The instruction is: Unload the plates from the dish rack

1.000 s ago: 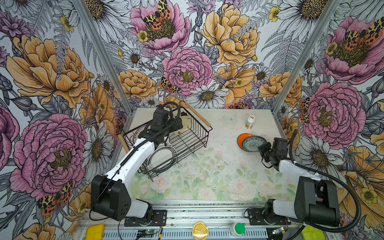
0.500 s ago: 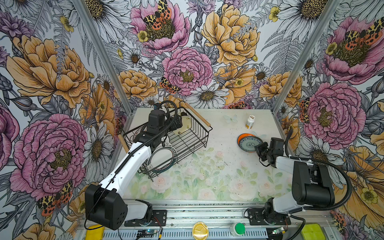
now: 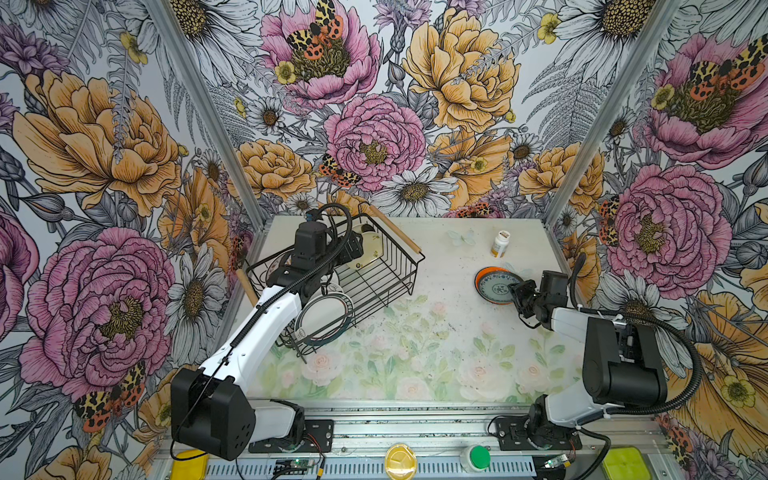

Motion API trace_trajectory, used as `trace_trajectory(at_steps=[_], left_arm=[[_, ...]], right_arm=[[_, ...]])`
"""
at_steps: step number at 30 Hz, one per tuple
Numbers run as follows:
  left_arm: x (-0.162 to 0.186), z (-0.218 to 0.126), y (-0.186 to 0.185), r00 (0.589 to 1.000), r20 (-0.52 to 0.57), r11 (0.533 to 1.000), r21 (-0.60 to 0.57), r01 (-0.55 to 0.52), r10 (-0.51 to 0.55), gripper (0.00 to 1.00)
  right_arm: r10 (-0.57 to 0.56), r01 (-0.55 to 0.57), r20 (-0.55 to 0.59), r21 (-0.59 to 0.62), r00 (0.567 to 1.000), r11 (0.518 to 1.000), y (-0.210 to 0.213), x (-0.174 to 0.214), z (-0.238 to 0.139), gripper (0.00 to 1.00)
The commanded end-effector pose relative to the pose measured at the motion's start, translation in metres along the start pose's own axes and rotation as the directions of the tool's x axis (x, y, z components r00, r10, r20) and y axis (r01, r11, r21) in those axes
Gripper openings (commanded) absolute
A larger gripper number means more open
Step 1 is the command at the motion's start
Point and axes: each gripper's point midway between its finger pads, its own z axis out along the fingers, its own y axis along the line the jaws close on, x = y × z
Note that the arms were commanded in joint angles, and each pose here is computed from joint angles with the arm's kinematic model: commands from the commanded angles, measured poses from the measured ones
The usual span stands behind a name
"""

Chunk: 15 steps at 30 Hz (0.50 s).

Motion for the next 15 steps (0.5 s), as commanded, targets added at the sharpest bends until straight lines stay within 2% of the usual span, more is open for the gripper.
trace_trajectory(at_steps=[1,7,15], left_arm=[[-0.0018,0.0038,-0.0013,1.0,-0.002,1.0,0.021,0.018,-0.018,0.99],[0.0003,0.0069,0.0025,1.0,-0.014,1.0,0.011,0.022,-0.022,0.99],[0.0009,0.0084,0.0018,0.999,-0.022,1.0,0.018,0.024,-0.024,0.99]], right_arm=[[-0.067,0.066,0.015,0.054,0.998,0.996,0.0024,-0.0073,-0.0011,0.45],[-0.118,0.119,-0.017,0.138,0.993,0.983,-0.0019,-0.0066,-0.0009,0.52],[-0.19,0.202,-0.075,0.222,0.979,0.954,-0.0044,0.0015,0.006,0.55]])
